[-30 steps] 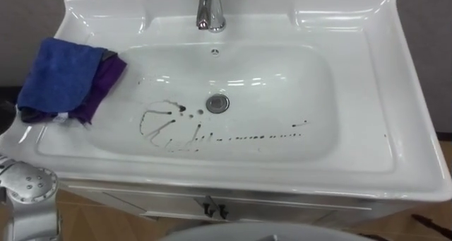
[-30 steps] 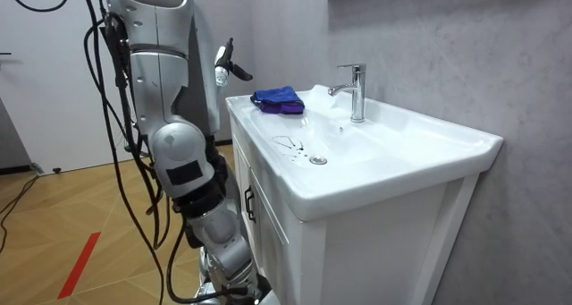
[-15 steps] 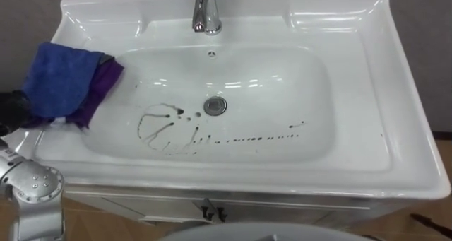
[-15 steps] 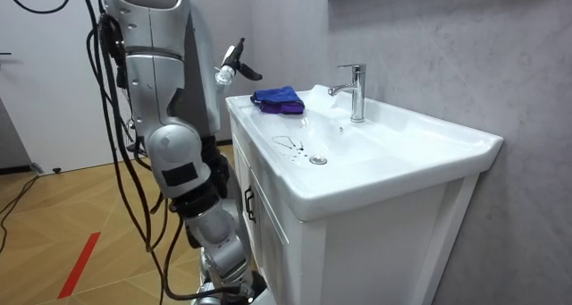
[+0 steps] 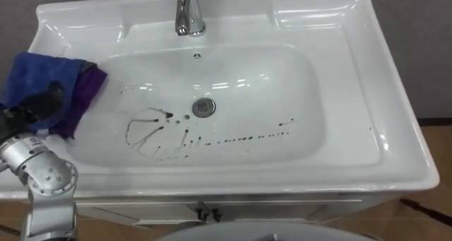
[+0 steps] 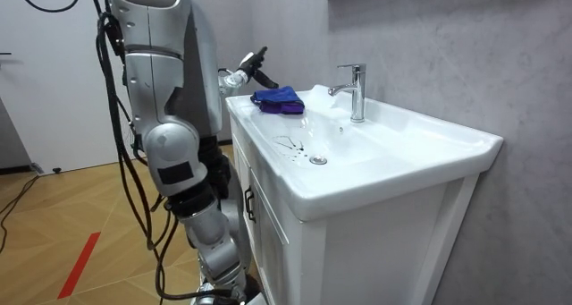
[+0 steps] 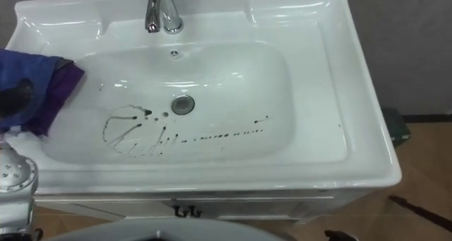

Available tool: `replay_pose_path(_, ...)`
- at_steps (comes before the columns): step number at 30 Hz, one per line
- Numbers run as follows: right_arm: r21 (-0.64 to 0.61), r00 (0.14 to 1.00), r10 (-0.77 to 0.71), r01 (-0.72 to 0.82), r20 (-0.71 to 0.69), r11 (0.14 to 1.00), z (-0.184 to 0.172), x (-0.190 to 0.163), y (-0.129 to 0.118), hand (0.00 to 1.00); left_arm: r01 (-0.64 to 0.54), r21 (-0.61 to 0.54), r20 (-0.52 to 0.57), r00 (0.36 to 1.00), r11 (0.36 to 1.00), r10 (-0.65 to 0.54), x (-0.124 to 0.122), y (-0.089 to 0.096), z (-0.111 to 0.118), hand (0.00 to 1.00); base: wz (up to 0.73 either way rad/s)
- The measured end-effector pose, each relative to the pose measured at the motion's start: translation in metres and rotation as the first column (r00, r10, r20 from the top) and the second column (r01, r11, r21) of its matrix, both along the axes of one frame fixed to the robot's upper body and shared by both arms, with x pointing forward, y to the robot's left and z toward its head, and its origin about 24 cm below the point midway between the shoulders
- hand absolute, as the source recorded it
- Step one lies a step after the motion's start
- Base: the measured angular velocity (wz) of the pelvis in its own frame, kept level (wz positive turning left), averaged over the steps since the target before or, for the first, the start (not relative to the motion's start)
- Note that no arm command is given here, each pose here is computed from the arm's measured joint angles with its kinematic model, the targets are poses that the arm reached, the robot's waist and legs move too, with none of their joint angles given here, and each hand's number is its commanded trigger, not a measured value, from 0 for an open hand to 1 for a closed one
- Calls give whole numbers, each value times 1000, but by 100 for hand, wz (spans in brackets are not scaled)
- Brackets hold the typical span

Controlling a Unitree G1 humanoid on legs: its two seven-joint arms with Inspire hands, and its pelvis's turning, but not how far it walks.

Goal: Wipe basin

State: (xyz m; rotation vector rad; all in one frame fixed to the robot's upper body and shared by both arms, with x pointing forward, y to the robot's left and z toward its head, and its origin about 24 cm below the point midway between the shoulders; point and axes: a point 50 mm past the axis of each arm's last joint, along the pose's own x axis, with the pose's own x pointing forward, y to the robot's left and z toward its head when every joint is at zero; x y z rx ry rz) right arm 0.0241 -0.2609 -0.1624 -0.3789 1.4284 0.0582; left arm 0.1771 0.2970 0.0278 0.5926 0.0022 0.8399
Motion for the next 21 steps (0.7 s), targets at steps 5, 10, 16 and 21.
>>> replay_pose_path(5,5,1000,3,-3,-2,1000,0,0,1,0,28,-28,-14,1000,999,-28,3,-4,-3,0,-3)
replay_pose_path(10,8,1000,4,-4,-8,1000,-1,-2,2,0,82,-61,-58,995,995,-85,10,-13,-11,0,-1)
replay_pose_path(16,16,1000,-7,8,-17,1000,-2,-3,7,0,104,-86,-145,983,991,-116,10,-20,-22,0,-1)
replay_pose_path(21,7,998,-22,23,-60,1000,-3,-10,6,0,84,-50,-184,979,995,-92,9,-17,-23,0,-2)
